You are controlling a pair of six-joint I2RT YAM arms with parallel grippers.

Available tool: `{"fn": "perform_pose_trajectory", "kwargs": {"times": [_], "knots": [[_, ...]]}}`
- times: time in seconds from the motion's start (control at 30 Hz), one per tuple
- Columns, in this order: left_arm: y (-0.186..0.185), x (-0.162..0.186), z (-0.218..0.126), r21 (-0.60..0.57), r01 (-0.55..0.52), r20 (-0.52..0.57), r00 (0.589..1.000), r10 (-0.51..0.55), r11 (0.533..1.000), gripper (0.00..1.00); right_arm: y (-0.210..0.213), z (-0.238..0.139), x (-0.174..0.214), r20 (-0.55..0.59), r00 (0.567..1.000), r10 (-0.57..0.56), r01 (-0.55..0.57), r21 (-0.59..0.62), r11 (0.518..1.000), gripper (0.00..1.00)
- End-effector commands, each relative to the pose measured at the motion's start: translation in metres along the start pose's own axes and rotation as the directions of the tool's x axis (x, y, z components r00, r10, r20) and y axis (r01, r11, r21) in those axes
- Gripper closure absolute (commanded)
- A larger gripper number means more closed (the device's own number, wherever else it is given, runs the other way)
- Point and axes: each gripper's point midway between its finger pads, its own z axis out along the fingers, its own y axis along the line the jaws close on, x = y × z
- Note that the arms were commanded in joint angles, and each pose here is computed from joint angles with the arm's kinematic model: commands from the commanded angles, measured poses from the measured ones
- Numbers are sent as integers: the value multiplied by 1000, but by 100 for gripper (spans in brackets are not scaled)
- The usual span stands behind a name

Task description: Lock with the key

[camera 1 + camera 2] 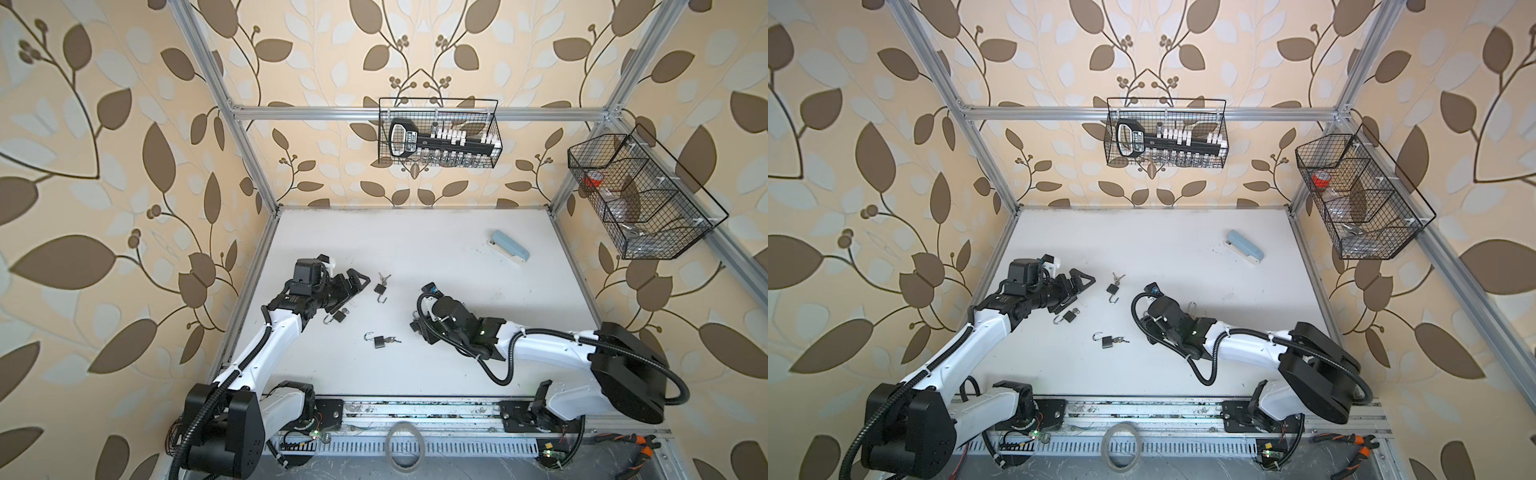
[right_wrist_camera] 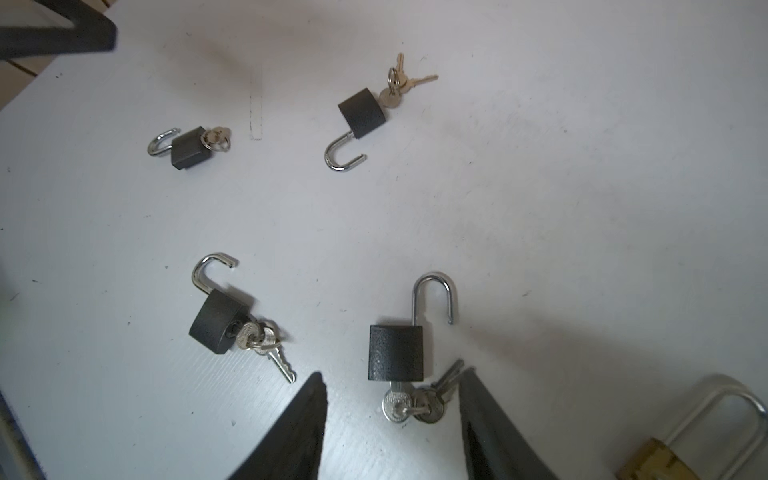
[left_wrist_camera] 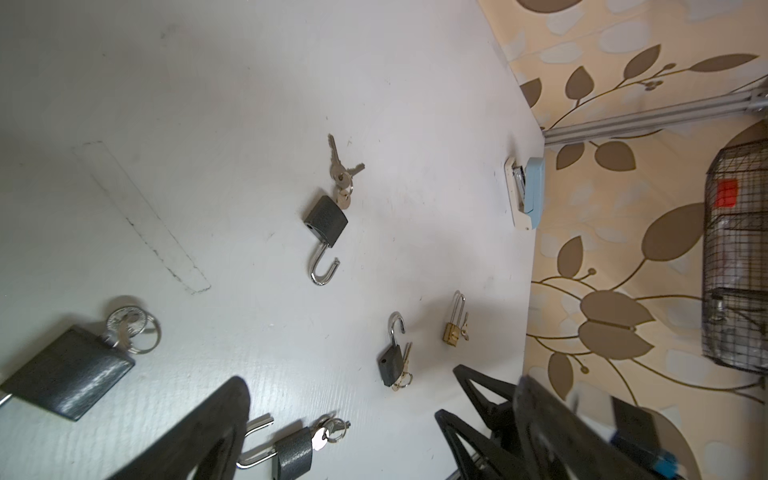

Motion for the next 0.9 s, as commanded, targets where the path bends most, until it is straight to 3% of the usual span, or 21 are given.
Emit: {"fn": "perform_pose_trajectory", "kwargs": {"times": [0.0,0.27,0.43,0.87], "knots": [[-17,-8,-14,66,-24,19,1000,22,998,1,-4,10,9,-79,996,-33,38,70,997,46],[-15,-18,-23,60,-21,46,999,18,998,1,-3,31,14,-158,986,-61,82,129,988,38],[-21,-17,-23,85,-40,28,999,38,996,1,-4,41,21,-199,977,-71,103,154,983,39],[-22,-18,-22,85,-47,23,999,45,995,1,0,52,41,-255,962,-96,137,148,979,54]]}}
